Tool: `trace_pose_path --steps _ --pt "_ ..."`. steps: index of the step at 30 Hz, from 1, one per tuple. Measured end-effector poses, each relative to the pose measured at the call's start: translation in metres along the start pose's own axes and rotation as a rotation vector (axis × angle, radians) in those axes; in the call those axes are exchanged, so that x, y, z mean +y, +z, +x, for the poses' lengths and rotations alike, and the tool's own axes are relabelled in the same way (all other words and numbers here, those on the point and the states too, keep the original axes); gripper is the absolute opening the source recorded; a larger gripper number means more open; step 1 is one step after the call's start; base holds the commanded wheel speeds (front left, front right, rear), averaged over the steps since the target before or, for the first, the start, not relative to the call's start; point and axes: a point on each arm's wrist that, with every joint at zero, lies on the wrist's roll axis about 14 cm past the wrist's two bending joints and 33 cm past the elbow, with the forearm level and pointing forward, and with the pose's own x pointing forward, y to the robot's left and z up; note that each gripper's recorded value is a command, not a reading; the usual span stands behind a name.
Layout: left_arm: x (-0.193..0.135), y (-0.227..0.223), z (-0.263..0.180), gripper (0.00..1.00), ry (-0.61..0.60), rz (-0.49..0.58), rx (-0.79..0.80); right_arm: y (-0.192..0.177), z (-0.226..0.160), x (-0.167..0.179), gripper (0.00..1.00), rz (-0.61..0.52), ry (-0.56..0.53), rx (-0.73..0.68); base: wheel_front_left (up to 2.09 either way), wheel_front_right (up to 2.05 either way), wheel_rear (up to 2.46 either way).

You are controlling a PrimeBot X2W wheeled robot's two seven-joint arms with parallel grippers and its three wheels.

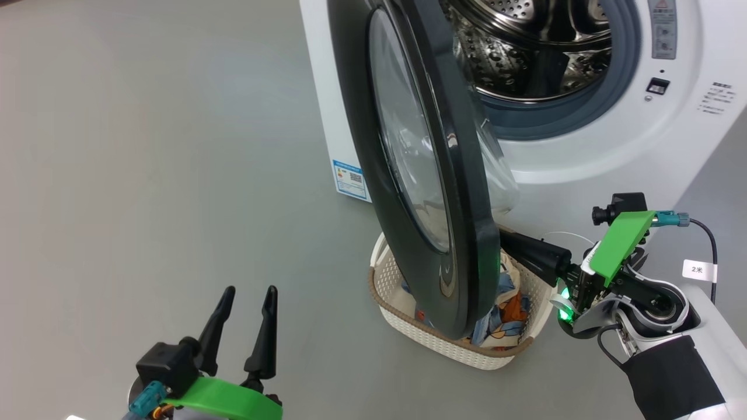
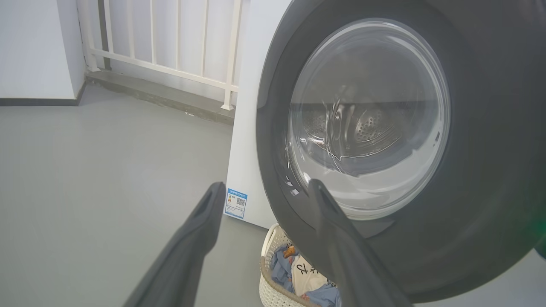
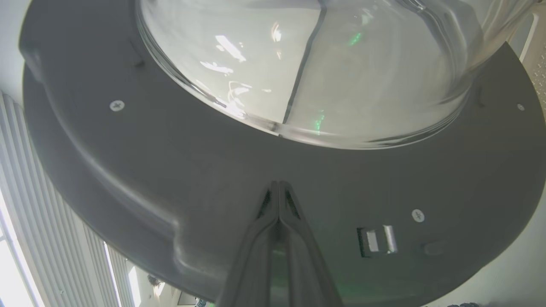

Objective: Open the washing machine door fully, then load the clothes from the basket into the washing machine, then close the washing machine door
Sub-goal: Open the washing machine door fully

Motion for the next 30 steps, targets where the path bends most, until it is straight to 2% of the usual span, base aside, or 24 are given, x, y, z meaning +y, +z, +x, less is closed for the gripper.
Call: trace_pose_path --steps 3,4,5,7,8,12,15,21,30 --pt "-0.005 -0.001 0.003 1.0 -0.017 0.0 0.004 0.004 -0.006 0.002 0.0 -0.019 -0.006 -0.023 0.0 0.0 0.0" --pt "-0.006 -0.002 0.004 1.0 -0.024 0.0 0.005 0.006 -0.009 0.004 0.06 -0.026 -0.003 -0.033 0.0 0.0 0.0" --pt "-0.008 -0.002 0.005 1.0 -0.031 0.001 0.006 0.009 -0.011 0.007 0.25 -0.032 0.002 -0.048 0.0 0.0 0.0" --pt "-0.011 -0.002 0.006 1.0 -0.046 0.003 0.007 0.014 -0.017 0.013 0.48 -0.046 0.013 -0.084 0.0 0.0 0.0" --pt "-0.013 -0.002 0.007 1.0 -0.053 0.004 0.007 0.017 -0.02 0.017 1.0 -0.055 0.02 -0.104 0.0 0.0 0.0" --pt "-0.022 -0.004 0.011 1.0 -0.086 0.002 0.01 0.03 -0.035 0.033 1.0 -0.113 0.038 -0.19 0.0 0.0 0.0" --pt "-0.028 -0.008 0.012 1.0 -0.108 0.0 0.02 0.041 -0.052 0.041 1.0 -0.199 0.018 -0.281 0.0 0.0 0.0" --pt "-0.039 -0.006 0.024 1.0 -0.147 0.0 0.014 0.063 -0.092 0.053 1.0 -0.418 -0.06 -0.489 0.0 0.0 0.0" --pt "-0.064 -0.005 0.043 1.0 -0.218 0.006 0.006 0.076 -0.152 0.06 1.0 -0.653 -0.152 -0.73 0.0 0.0 0.0"
